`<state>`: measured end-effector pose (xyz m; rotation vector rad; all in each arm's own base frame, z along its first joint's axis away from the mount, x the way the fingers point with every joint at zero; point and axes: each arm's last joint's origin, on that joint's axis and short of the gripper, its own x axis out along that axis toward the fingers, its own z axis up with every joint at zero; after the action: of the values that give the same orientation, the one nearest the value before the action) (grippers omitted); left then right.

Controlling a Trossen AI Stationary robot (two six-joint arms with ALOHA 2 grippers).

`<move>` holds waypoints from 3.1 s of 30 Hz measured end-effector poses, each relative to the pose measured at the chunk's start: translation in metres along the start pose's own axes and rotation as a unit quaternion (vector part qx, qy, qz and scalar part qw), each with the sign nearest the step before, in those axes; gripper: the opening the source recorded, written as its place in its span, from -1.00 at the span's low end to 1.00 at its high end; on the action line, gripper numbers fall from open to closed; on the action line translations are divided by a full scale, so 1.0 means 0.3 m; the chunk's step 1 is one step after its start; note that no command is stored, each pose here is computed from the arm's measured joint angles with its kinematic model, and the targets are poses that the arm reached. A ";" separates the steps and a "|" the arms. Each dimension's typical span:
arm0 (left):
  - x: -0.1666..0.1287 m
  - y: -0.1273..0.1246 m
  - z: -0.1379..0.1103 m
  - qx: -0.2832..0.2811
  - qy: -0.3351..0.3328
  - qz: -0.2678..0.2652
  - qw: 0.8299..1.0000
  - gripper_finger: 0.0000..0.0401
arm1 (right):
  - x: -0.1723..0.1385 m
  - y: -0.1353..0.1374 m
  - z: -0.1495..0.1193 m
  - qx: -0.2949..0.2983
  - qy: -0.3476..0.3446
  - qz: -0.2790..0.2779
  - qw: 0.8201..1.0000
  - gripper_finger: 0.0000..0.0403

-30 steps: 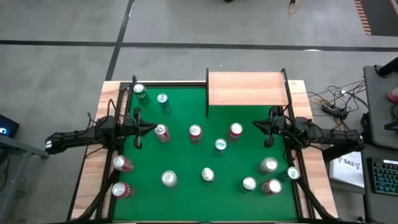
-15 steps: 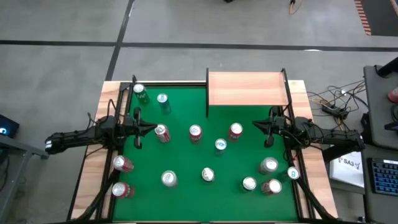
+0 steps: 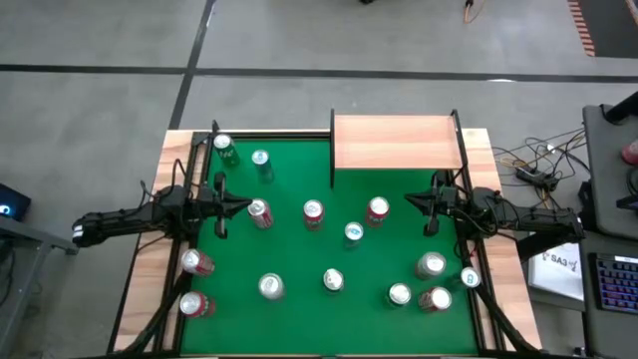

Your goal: Place canned beverage on shelf

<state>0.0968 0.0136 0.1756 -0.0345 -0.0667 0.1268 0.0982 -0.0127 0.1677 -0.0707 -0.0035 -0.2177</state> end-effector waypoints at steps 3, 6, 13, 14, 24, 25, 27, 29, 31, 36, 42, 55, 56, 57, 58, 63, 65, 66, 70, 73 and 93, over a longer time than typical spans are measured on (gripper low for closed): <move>0.000 0.000 0.000 0.000 0.000 0.000 1.000 -1.00 | 0.000 0.000 0.000 0.000 0.000 0.000 1.000 -0.95; 0.000 0.000 0.000 0.000 0.000 0.000 1.000 -1.00 | 0.000 0.000 0.000 0.000 0.000 0.000 1.000 -0.95; 0.000 -0.001 0.013 -0.013 -0.020 -0.001 1.000 -1.00 | 0.000 0.000 0.000 0.002 0.000 0.000 1.000 -0.95; -0.001 -0.002 0.026 -0.052 -0.040 -0.005 0.998 -1.00 | 0.000 0.000 0.000 0.014 0.000 0.000 1.000 -0.95; -0.019 0.000 0.109 -0.128 -0.172 -0.007 0.977 -1.00 | 0.000 -0.001 0.015 0.206 -0.024 0.002 0.978 -0.95; -0.020 -0.001 0.112 -0.129 -0.178 -0.008 0.976 -1.00 | 0.000 -0.002 0.017 0.207 -0.027 0.002 0.978 -0.95; -0.021 -0.001 0.115 -0.140 -0.182 -0.011 0.973 -1.00 | 0.000 -0.002 0.018 0.208 -0.028 0.002 0.978 -0.95; -0.021 -0.001 0.115 -0.154 -0.181 -0.014 0.971 -1.00 | -0.001 -0.002 0.019 0.208 -0.029 0.003 0.978 -0.95; -0.021 -0.001 0.114 -0.154 -0.180 -0.014 0.971 -1.00 | -0.001 -0.002 0.019 0.208 -0.030 0.003 0.978 -0.95; -0.014 0.001 0.109 -0.137 -0.172 -0.003 0.976 -1.00 | -0.004 -0.007 0.051 0.214 -0.080 -0.004 0.973 -0.95; 0.002 0.002 0.096 -0.107 -0.148 0.007 0.983 -1.00 | -0.012 -0.013 0.119 0.192 -0.185 0.004 0.964 -0.95; 0.035 0.004 0.066 -0.132 -0.098 0.013 0.986 -1.00 | 0.147 -0.001 0.222 0.114 -0.068 -0.015 0.991 -0.95; 0.037 0.004 0.064 -0.139 -0.095 0.012 0.986 -1.00 | 0.164 0.001 0.237 0.108 -0.060 -0.015 0.992 -0.95; 0.038 0.004 0.063 -0.145 -0.094 0.012 0.985 -1.00 | 0.183 0.002 0.251 0.101 -0.052 -0.016 0.993 -0.95; 0.038 0.004 0.063 -0.147 -0.093 0.012 0.985 -1.00 | 0.200 0.003 0.263 0.096 -0.041 -0.016 0.994 -0.95; 0.038 0.003 0.074 -0.137 -0.110 0.010 0.984 -1.00 | 0.291 0.010 0.324 0.082 0.038 -0.018 0.996 -0.95; 0.037 0.003 0.076 -0.130 -0.113 0.010 0.985 -1.00 | 0.324 0.013 0.339 0.076 0.078 -0.018 0.994 -0.95; 0.037 0.003 0.077 -0.128 -0.114 0.010 0.985 -1.00 | 0.342 0.016 0.340 0.073 0.104 -0.018 0.992 -0.95; 0.037 0.003 0.076 -0.117 -0.114 0.011 0.986 -1.00 | 0.405 0.019 0.402 0.070 0.143 -0.019 0.987 -0.95; 0.039 0.003 0.076 -0.116 -0.113 0.010 0.987 -1.00 | 0.455 0.025 0.422 0.061 0.183 -0.020 0.981 -0.95; 0.082 -0.005 0.126 -0.122 -0.202 -0.038 0.971 -1.00 | 0.769 0.060 0.526 -0.035 0.294 0.004 0.955 -0.95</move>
<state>0.1186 0.0164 0.2150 -0.2514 -0.4899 0.0463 0.3281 -0.0340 0.3264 -0.0742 0.5982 -0.2234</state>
